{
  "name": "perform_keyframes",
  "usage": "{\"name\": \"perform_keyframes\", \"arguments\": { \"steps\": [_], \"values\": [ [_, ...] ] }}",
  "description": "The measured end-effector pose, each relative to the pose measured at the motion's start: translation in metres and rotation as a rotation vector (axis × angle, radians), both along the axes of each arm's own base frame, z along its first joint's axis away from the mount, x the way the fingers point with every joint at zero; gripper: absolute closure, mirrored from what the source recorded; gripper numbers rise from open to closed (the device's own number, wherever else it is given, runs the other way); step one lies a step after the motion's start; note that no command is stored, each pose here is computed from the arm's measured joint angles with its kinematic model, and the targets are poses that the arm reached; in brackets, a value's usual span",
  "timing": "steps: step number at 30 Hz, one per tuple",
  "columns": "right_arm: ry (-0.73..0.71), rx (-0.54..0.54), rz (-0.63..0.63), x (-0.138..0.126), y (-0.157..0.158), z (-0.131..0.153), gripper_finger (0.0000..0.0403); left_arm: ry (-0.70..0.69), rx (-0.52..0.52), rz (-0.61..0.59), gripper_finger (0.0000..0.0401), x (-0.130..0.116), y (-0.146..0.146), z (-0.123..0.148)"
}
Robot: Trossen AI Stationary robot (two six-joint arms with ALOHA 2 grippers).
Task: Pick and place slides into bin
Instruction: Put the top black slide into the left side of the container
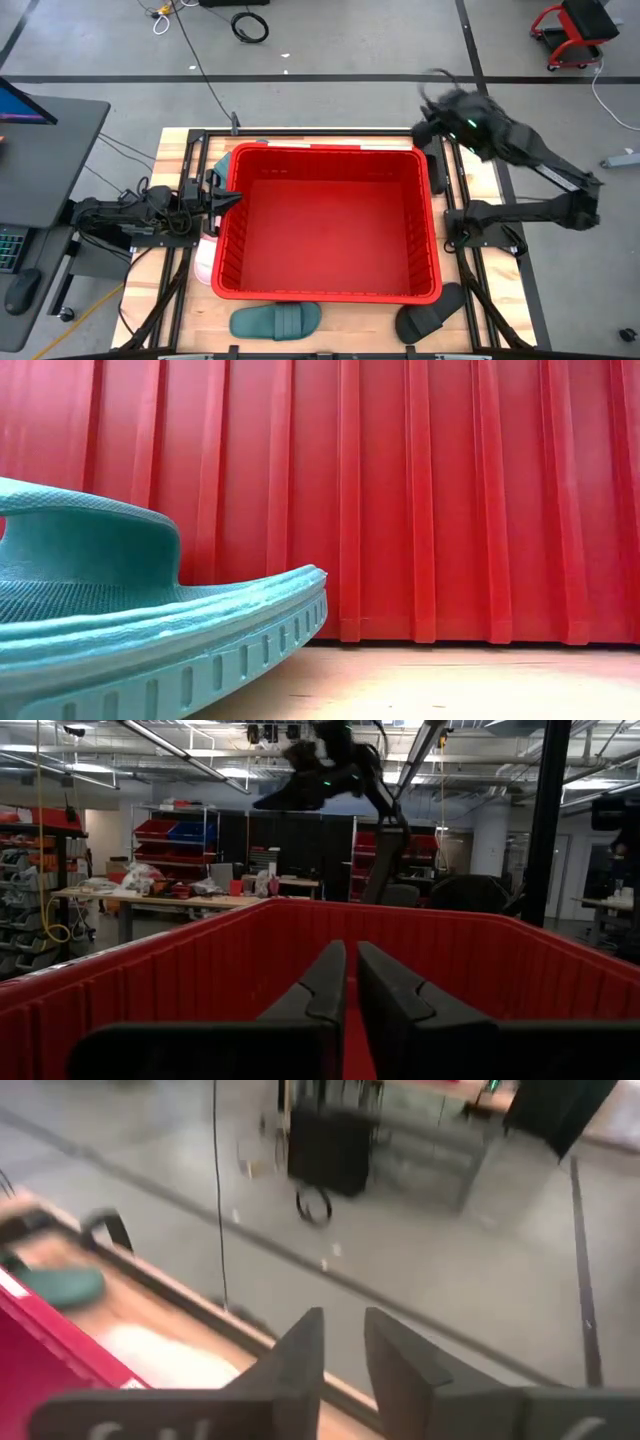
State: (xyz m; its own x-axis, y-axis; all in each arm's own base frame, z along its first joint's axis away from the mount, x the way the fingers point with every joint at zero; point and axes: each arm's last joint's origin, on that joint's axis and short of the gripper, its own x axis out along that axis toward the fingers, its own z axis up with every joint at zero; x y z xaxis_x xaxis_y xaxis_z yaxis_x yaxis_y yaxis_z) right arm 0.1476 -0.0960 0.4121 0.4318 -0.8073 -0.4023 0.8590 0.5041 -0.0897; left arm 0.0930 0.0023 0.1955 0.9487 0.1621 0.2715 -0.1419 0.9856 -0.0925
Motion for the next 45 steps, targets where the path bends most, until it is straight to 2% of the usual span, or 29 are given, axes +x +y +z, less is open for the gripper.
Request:
{"name": "perform_keyframes", "arguments": {
  "steps": [5, 10, 16, 19, 23, 31, 36, 39, 45],
  "values": [
    [0.121, 0.179, 0.004, 0.025, -0.053, 0.002, 0.0254, 0.0, 0.0, 0.0, 0.0361, 0.0, 0.0, 0.0],
    [0.187, 0.314, -0.078, 0.034, -0.105, 0.001, 0.02, 0.0, 0.0, 0.0, 0.0368, 0.0, 0.0, 0.0],
    [0.321, 0.463, -0.184, 0.028, -0.153, -0.003, 0.0125, 0.0, 0.0, 0.0, 0.0373, 0.0, 0.0, 0.0],
    [0.425, 0.562, -0.204, 0.02, -0.17, -0.012, 0.009, 0.0, 0.0, 0.0, 0.0369, 0.0, 0.0, 0.0],
    [0.481, 0.683, -0.267, 0.008, -0.192, -0.033, 0.0062, 0.0, 0.0, 0.0, 0.0363, 0.0, 0.0, 0.0],
    [0.468, 0.844, -0.426, -0.017, -0.215, -0.066, 0.0059, 0.0, 0.0, 0.0, 0.0366, 0.0, 0.0, 0.0],
    [0.423, 0.932, -0.424, -0.022, -0.222, -0.081, 0.0067, 0.0, 0.0, 0.0, 0.0373, 0.0, 0.0, 0.0],
    [0.417, 0.943, -0.439, -0.021, -0.229, -0.09, 0.0072, 0.0, 0.0, 0.0, 0.0372, 0.0, 0.0, 0.0],
    [0.474, 0.99, -0.411, -0.018, -0.243, -0.114, 0.0078, 0.0, 0.0, 0.0, 0.0363, 0.0, 0.0, 0.0]
  ]
}}
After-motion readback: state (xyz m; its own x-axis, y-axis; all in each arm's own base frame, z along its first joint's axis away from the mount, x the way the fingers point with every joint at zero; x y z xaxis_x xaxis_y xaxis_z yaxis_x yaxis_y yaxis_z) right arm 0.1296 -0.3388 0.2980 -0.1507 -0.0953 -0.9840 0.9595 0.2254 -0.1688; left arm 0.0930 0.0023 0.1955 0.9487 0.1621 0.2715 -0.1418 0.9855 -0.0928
